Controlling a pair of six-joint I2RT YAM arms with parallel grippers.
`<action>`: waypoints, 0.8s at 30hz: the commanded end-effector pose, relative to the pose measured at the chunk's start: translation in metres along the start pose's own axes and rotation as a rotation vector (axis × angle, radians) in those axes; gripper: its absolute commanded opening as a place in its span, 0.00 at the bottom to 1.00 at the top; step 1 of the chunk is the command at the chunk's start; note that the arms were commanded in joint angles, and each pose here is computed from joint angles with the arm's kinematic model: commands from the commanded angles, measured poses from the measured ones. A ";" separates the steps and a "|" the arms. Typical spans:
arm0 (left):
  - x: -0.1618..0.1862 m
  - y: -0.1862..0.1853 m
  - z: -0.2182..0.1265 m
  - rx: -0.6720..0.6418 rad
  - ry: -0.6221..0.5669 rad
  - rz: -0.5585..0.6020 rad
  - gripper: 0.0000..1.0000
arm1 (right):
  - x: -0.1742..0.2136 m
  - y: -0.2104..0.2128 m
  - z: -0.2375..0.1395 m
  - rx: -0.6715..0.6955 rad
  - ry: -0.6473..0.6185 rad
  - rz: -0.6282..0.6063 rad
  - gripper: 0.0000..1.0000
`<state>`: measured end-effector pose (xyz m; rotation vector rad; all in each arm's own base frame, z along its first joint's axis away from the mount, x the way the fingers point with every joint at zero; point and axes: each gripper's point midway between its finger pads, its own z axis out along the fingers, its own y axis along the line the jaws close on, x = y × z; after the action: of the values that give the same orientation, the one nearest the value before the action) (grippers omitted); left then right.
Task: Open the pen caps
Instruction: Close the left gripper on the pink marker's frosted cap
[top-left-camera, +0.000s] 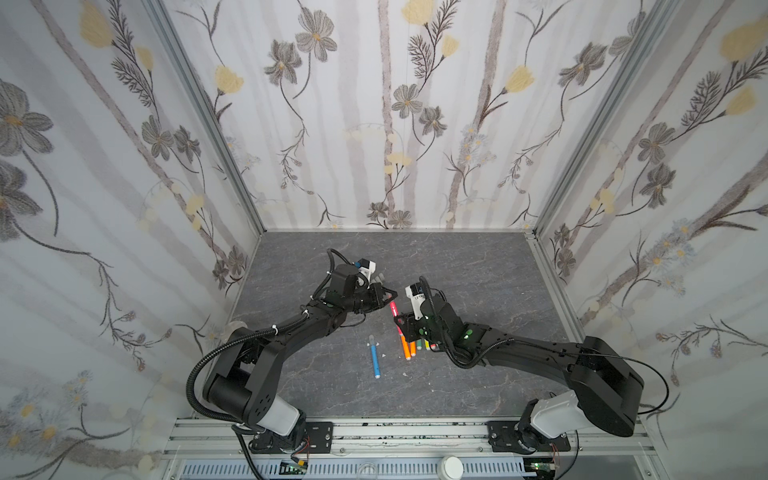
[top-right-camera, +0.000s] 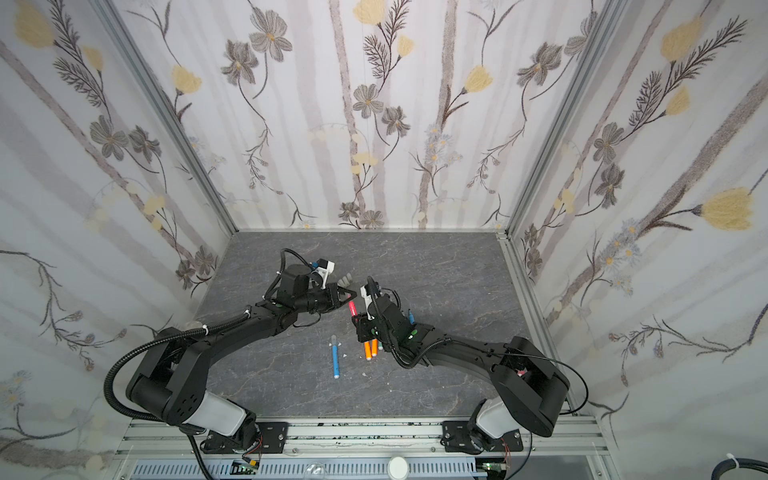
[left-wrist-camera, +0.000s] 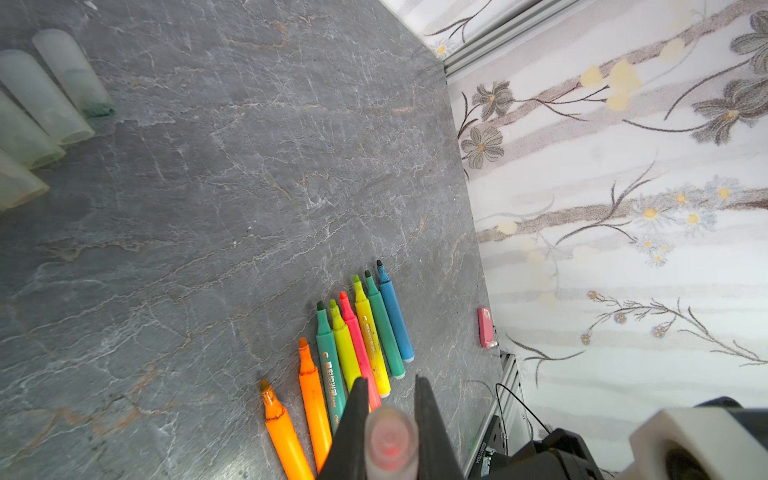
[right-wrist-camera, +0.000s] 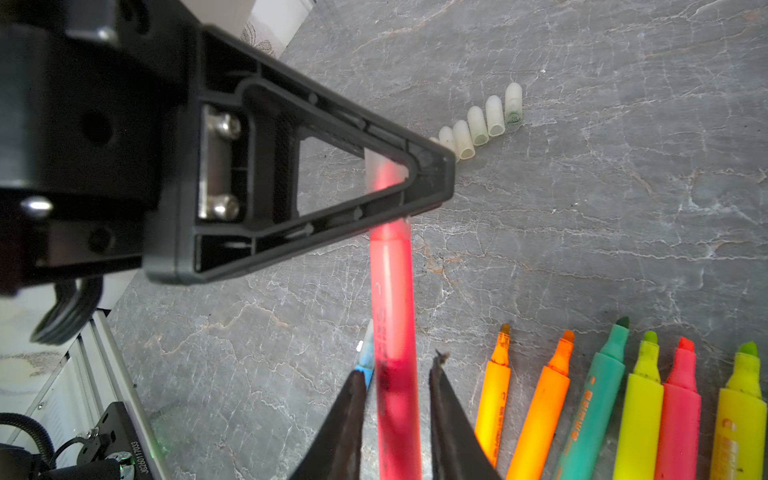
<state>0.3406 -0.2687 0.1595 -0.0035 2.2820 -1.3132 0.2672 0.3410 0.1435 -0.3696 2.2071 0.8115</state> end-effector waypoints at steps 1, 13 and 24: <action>-0.009 -0.006 -0.003 0.003 -0.032 0.016 0.00 | -0.006 0.003 0.002 -0.005 -0.024 -0.010 0.27; -0.006 -0.007 0.000 0.029 -0.021 0.009 0.00 | -0.014 0.010 0.012 -0.021 -0.035 -0.017 0.25; -0.005 -0.010 0.000 0.046 -0.017 0.008 0.00 | -0.019 0.012 0.019 -0.029 -0.063 -0.021 0.13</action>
<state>0.3431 -0.2680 0.1621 -0.0186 2.2692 -1.3194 0.2793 0.3550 0.1391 -0.3917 2.1943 0.7923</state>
